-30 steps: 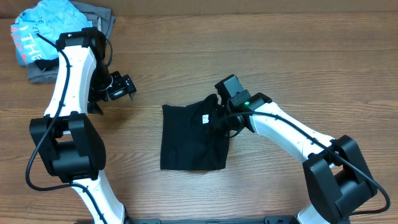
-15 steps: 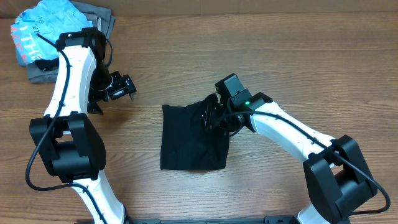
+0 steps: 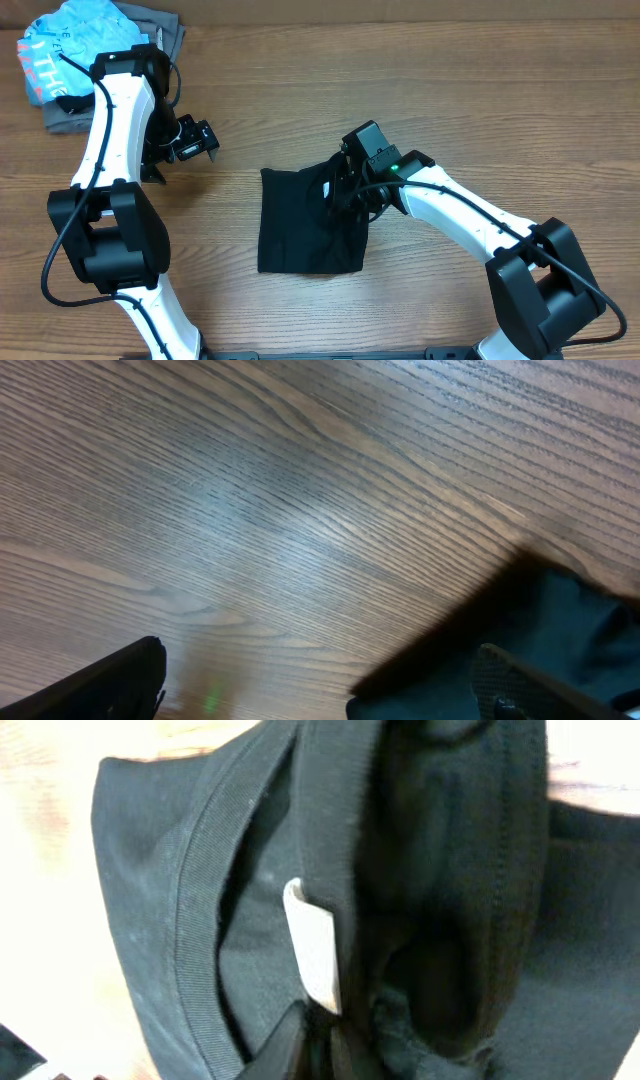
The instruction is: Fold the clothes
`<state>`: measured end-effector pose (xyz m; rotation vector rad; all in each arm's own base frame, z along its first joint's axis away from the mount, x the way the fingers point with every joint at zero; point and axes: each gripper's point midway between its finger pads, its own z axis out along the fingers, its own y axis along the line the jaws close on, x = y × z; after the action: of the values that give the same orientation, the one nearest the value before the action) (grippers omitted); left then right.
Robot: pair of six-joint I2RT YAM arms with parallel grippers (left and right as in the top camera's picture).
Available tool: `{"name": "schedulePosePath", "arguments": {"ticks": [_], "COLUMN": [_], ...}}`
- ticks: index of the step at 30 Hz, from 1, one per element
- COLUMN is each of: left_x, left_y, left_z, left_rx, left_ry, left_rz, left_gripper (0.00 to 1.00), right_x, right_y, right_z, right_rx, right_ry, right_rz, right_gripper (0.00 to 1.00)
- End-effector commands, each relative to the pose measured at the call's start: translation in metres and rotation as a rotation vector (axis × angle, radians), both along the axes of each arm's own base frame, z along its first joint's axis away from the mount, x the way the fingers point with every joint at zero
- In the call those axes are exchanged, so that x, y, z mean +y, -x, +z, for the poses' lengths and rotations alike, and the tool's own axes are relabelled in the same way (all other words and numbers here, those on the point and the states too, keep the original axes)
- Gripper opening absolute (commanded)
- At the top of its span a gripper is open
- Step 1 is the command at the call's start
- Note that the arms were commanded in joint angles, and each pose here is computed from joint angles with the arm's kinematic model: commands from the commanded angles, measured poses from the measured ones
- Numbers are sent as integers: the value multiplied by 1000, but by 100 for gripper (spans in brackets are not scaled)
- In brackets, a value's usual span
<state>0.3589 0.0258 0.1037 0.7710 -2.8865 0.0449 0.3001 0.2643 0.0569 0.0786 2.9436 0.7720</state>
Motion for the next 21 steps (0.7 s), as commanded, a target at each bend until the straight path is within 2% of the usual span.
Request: {"name": "schedulePosePath", "arguments": {"ticks": [1,7,12,21], "left_x": [-1,-1,-1,-1], "left_y": [2,3,3,2], "left_z": [6,6,6,6], "left_rx": [-13,-10,-11,-11], "left_ry": [-11,-11,-11,-11], "left_rz": [-4,-7,-6,-6], "left_gripper": [100,100,100,100], "right_x": [1,-15,-45,-69], "right_y": [-1,-4,-7,29], "right_z": [0,0,27,27], "right_rx": [-8,1,3,144], "right_ry": [6,73,168,262], "right_rz": [2,-39,-104,-110], "right_gripper": [4,4,4,4]}}
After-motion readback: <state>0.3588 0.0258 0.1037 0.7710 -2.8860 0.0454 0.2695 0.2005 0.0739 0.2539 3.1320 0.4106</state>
